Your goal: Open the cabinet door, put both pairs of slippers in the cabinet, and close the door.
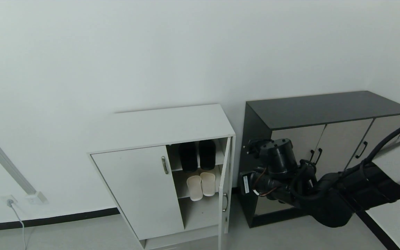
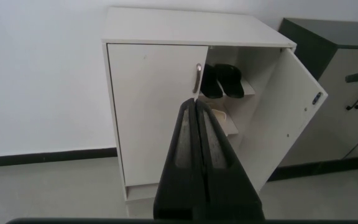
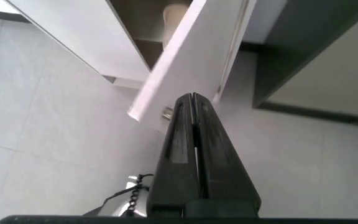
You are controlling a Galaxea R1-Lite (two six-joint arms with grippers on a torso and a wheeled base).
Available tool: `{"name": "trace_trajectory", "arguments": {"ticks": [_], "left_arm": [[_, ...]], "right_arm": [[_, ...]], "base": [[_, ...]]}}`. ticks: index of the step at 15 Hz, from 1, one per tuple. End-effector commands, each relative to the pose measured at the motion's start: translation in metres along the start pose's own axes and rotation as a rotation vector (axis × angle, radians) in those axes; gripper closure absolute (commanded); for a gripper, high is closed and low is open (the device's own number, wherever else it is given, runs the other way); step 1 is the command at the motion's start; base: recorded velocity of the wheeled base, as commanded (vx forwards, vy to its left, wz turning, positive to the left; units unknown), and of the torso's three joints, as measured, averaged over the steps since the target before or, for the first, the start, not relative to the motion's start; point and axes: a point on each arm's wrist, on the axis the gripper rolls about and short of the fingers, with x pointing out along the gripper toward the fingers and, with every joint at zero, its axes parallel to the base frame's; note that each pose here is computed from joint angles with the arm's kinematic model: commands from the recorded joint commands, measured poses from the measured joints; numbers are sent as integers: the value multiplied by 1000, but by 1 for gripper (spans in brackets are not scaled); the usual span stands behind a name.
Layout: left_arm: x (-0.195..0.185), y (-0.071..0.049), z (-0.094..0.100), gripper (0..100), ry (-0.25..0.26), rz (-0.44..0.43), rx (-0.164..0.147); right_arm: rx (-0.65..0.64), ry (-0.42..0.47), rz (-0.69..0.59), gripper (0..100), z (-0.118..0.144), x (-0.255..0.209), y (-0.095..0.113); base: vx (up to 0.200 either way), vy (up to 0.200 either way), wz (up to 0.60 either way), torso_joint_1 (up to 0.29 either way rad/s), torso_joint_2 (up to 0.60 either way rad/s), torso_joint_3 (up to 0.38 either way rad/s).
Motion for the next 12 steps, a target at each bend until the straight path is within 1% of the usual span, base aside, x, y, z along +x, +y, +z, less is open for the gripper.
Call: {"name": "trace_trajectory", "arguments": {"ticks": [1,3,9,12], "left_arm": [[0,0,0,100,0,1,0],[0,0,0,100,0,1,0],[0,0,0,100,0,1,0],[0,0,0,100,1,1,0]], "right_arm": [[-2,-26,11,100,4,-12,0],[-14,-24,22,100,2,-13,2],[-19,-17,45,100,0,-13,5],[-19,-14,44,100,-2,-14,4]], "base": [[0,0,0,0,0,0],[0,0,0,0,0,0],[0,0,600,-1,4,2],[0,0,0,0,0,0]]}}
